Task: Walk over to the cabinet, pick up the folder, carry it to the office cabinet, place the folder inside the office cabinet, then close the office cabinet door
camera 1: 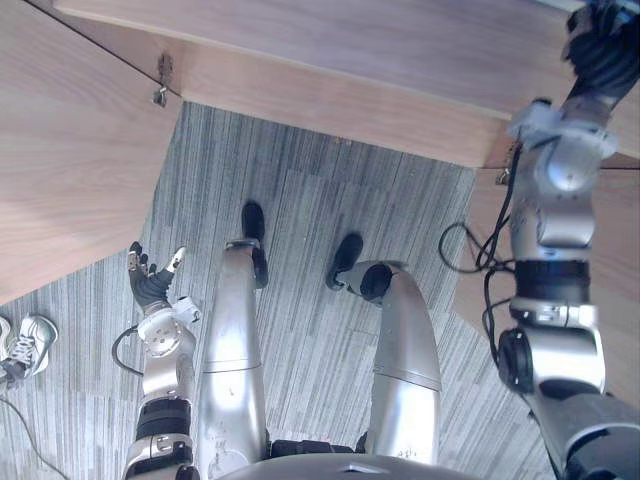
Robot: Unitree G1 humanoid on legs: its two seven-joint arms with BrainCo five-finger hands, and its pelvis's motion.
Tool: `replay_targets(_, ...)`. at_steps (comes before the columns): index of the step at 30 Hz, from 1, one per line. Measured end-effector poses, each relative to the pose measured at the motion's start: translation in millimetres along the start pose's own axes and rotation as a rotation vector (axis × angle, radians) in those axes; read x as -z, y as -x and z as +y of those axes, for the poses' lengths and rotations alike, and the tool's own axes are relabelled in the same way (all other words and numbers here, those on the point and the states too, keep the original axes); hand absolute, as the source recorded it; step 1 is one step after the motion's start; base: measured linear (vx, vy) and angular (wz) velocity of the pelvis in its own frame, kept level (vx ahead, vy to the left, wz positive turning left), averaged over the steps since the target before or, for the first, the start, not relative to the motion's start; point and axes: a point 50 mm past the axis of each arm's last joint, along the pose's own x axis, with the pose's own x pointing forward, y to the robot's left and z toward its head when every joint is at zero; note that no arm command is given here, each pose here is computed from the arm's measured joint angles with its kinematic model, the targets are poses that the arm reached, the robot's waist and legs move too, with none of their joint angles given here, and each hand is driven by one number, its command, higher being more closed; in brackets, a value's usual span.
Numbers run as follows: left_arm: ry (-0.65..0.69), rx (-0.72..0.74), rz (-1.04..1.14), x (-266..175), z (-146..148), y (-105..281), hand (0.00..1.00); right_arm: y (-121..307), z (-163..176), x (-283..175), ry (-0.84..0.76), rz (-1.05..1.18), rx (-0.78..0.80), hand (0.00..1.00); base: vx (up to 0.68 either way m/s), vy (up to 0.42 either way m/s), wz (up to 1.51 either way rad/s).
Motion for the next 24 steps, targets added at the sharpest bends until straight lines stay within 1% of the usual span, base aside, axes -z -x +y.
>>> replay_targets(4,0.004,0.009,-0.037,-8.8,-1.4,-1.0,0.00,38.4,-0.1,2.3,0.025,0.004,-0.061,1.00,-0.03,0.011,-0.08)
replay_targets(8,-0.015,0.031,-0.030,-6.8,-0.6,0.2,0.00,86.2,4.3,0.0,0.002,0.029,-0.171,1.00,-0.03,0.010,-0.18)
replay_targets(12,-0.063,0.036,0.001,1.7,6.9,5.5,0.00,124.1,-0.1,2.4,-0.008,0.105,-0.225,1.00,-0.03,0.001,-0.07)
replay_targets(14,-0.098,0.028,0.038,11.8,16.3,12.9,0.00,145.5,1.1,5.4,-0.027,0.166,-0.275,1.00,0.00,0.002,-0.03)
replay_targets(17,-0.139,0.026,0.115,30.4,27.9,24.5,0.00,169.6,1.6,9.5,-0.001,0.243,-0.350,1.00,0.03,0.040,-0.16)
replay_targets(18,-0.139,0.026,0.115,30.4,27.9,24.5,0.00,169.6,1.6,9.5,-0.001,0.243,-0.350,1.00,0.08,0.059,-0.07)
replay_targets(20,-0.171,0.019,0.221,53.8,37.2,39.3,0.00,197.2,0.0,12.1,-0.001,0.342,-0.395,1.00,0.11,0.073,-0.05)
replay_targets(24,-0.229,0.035,0.330,77.0,50.5,59.1,0.00,229.6,-2.7,19.7,0.037,0.469,-0.447,1.00,0.17,0.115,-0.07)
